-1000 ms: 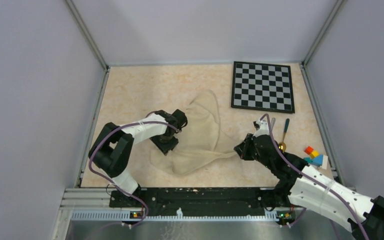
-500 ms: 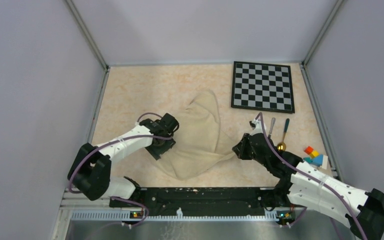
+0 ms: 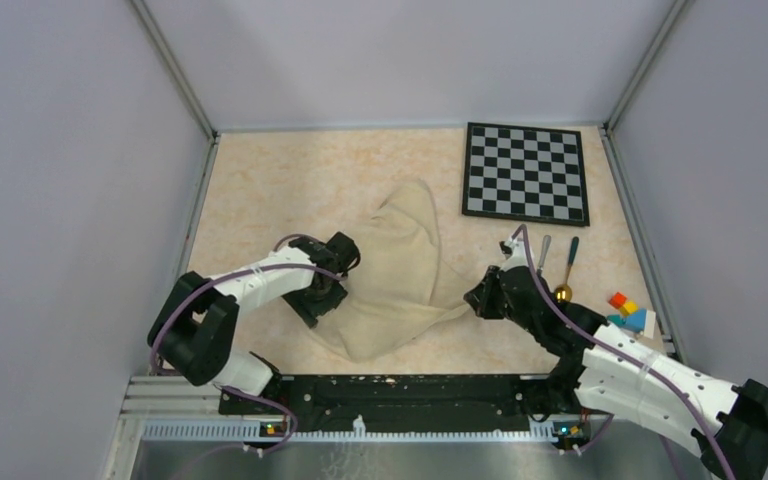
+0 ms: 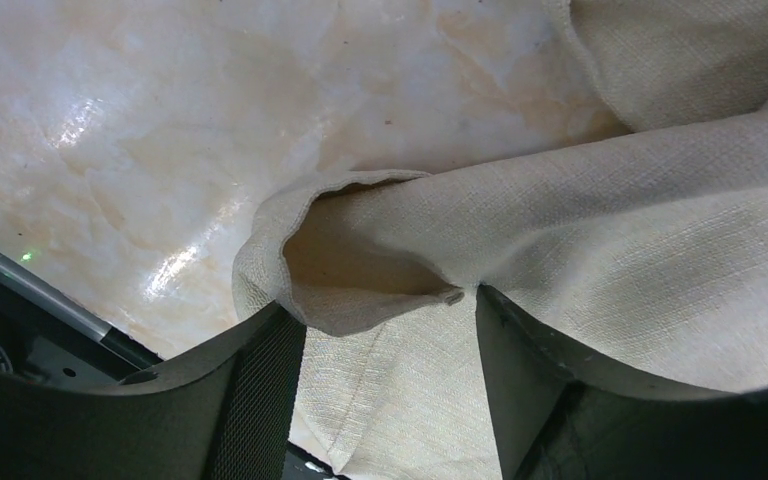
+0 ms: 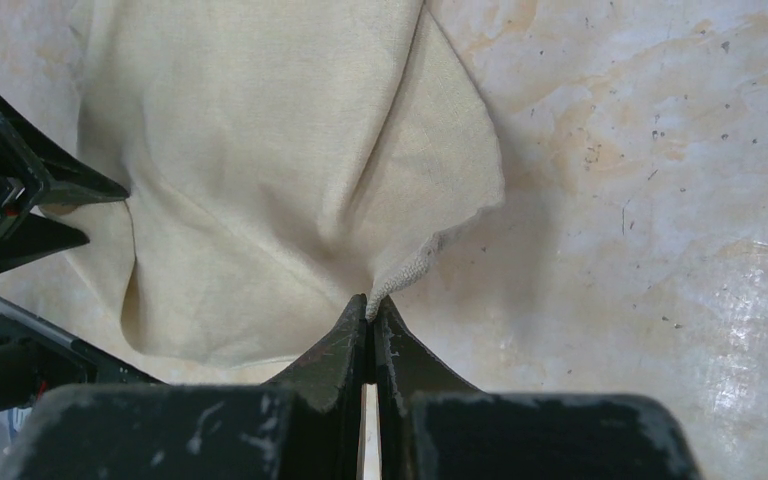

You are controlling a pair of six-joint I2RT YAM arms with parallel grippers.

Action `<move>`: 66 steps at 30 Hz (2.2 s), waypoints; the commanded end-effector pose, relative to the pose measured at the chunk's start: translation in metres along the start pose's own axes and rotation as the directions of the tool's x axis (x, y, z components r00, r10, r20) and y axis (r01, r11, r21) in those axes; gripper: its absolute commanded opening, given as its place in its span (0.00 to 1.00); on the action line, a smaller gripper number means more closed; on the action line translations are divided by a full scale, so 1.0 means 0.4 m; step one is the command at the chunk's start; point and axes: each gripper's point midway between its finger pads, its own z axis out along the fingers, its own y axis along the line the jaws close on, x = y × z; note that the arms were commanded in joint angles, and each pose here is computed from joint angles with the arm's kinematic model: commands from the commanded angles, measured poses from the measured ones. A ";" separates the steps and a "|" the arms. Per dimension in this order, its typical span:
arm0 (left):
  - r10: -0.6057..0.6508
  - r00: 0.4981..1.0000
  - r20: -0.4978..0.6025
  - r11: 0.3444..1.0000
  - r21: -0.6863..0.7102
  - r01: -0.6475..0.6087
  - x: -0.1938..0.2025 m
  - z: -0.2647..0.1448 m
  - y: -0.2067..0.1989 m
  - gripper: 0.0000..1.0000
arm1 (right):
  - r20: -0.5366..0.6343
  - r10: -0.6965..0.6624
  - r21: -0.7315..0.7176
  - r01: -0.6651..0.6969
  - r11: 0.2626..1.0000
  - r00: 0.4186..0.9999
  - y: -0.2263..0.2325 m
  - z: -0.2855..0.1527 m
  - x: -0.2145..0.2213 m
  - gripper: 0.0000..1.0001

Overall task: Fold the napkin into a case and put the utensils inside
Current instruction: Pick up the crumpled napkin from the center of the board, then flatten out the crumpled napkin at the center of the board.

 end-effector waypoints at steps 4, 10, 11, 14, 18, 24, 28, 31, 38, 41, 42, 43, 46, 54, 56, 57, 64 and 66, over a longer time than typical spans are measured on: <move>0.004 1.000 0.010 1.000 -0.014 -0.004 0.001 0.012 0.024 0.55 | 0.060 0.006 -0.027 -0.004 1.000 0.998 0.028 -0.012 -0.052 0.00; 0.032 0.996 0.088 0.993 0.109 -0.042 -0.042 -0.027 0.002 0.13 | 0.084 0.010 -0.047 -0.006 0.999 0.996 0.048 -0.019 -0.078 0.00; 0.028 0.993 0.117 0.989 0.143 -0.045 -0.062 -0.050 -0.007 0.01 | 0.092 -0.003 -0.044 0.007 0.999 0.996 0.053 -0.023 -0.091 0.00; 0.016 0.975 0.221 0.956 0.284 -0.080 -0.139 -0.180 -0.042 0.00 | 0.143 -0.070 -0.032 0.075 0.997 0.987 0.081 -0.051 -0.161 0.00; -0.027 0.916 0.401 0.782 0.579 -0.230 -0.255 -0.482 -0.082 0.00 | 0.274 -0.183 -0.072 0.210 0.975 0.944 0.169 -0.141 -0.312 0.00; -0.432 0.683 0.589 0.130 0.790 -0.599 -0.350 -1.073 0.053 0.00 | 0.532 -0.217 -0.328 0.435 0.839 0.819 0.399 -0.385 -0.514 0.00; -0.610 0.555 0.565 -0.053 0.670 -0.740 -0.350 -1.283 0.218 0.00 | 0.688 -0.099 -0.496 0.565 0.660 0.719 0.536 -0.604 -0.597 0.00; -0.668 0.507 0.546 -0.096 0.612 -0.785 -0.352 -1.367 0.285 0.00 | 0.730 -0.014 -0.537 0.586 0.607 0.683 0.580 -0.693 -0.644 0.00; -0.659 0.480 0.579 0.175 0.738 -0.652 -0.470 -1.253 0.158 0.00 | 0.750 0.053 -0.350 0.327 0.878 0.660 0.500 -0.544 -0.780 0.00; -0.545 0.498 0.674 0.512 0.738 -0.439 -0.550 -1.049 0.024 0.00 | 0.746 -0.044 -0.177 0.262 0.949 0.664 0.466 -0.392 -0.808 0.00; -0.498 0.502 0.707 0.619 0.695 -0.365 -0.570 -0.985 -0.010 0.00 | 0.741 -0.078 -0.134 0.261 0.956 0.667 0.461 -0.336 -0.817 0.00; -0.447 0.493 0.746 0.715 0.629 -0.304 -0.589 -0.924 -0.044 0.00 | 0.727 -0.107 -0.100 0.259 0.961 0.678 0.452 -0.269 -0.825 0.00; -0.361 0.490 0.794 0.844 0.502 -0.192 -0.667 -0.738 -0.142 0.00 | 0.632 -0.150 -0.036 0.222 0.974 0.760 0.387 -0.018 -0.834 0.00; -0.248 0.798 0.550 0.899 0.438 -0.023 -0.838 -0.152 -0.301 0.21 | 0.327 -0.249 0.115 0.223 0.968 0.912 0.176 0.583 -0.809 0.29; -0.157 0.851 0.502 0.907 0.413 -0.077 -0.854 -0.138 -0.320 0.51 | 0.203 -0.285 0.157 0.256 0.954 0.937 0.158 0.643 -0.799 0.45; -0.132 0.850 0.509 0.912 0.399 -0.098 -0.861 -0.148 -0.319 0.68 | 0.172 -0.308 0.190 0.276 0.942 0.936 0.154 0.646 -0.799 0.58; -0.068 0.856 0.513 0.804 0.536 -0.257 -0.762 -0.297 -0.286 0.99 | 0.086 -0.353 0.157 0.337 0.928 0.932 0.179 0.512 -0.700 0.78; -0.028 0.865 0.501 0.729 0.602 -0.325 -0.697 -0.318 -0.287 0.99 | 0.042 -0.333 0.038 0.332 0.943 0.942 0.222 0.461 -0.613 0.78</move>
